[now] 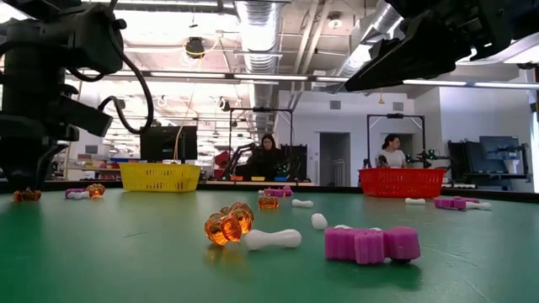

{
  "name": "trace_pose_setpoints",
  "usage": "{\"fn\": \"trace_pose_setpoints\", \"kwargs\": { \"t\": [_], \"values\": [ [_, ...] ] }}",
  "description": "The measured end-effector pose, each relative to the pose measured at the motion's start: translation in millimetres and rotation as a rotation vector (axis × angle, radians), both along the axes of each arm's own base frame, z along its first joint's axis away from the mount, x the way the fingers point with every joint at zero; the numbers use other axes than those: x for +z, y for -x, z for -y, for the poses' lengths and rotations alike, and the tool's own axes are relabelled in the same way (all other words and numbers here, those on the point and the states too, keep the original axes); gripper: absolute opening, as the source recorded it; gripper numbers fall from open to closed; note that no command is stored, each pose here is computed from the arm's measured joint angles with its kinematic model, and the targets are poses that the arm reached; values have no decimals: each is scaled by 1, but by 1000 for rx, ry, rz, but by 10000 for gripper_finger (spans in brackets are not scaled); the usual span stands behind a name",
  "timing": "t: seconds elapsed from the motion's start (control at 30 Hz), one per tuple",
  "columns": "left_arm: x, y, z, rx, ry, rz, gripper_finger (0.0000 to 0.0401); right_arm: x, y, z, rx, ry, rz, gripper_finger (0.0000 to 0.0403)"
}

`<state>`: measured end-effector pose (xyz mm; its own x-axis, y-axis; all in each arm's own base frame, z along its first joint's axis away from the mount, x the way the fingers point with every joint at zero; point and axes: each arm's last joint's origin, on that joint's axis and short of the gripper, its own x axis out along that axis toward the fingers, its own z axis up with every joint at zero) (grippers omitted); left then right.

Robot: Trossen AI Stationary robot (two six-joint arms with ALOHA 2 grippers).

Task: Sort Halloween decoration
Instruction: Put the white bone toy into the blue bin

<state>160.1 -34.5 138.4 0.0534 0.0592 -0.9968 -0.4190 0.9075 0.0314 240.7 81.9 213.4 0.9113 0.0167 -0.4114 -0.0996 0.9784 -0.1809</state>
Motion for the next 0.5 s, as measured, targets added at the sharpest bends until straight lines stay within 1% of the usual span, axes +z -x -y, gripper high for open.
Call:
{"fn": "trace_pose_setpoints", "kwargs": {
  "t": [0.07, 0.23, 0.33, 0.43, 0.5],
  "values": [
    [1, 0, 0, -7, 4, 4, 13, 0, 0, 0, 0, -1, 1, 243],
    [10, -8, 1, -47, -9, 36, 11, 1, 0, 0, 0, -3, 7, 243],
    [31, -21, 4, -92, -5, 82, 5, 1, 0, 0, 0, -4, 10, 243],
    [52, -30, 6, -98, 0, 119, 3, 2, -1, 0, 0, -10, 24, 243],
    [67, -41, 12, -98, 56, 199, 4, 3, -1, 0, 0, -12, 29, 243]
  ]
}}
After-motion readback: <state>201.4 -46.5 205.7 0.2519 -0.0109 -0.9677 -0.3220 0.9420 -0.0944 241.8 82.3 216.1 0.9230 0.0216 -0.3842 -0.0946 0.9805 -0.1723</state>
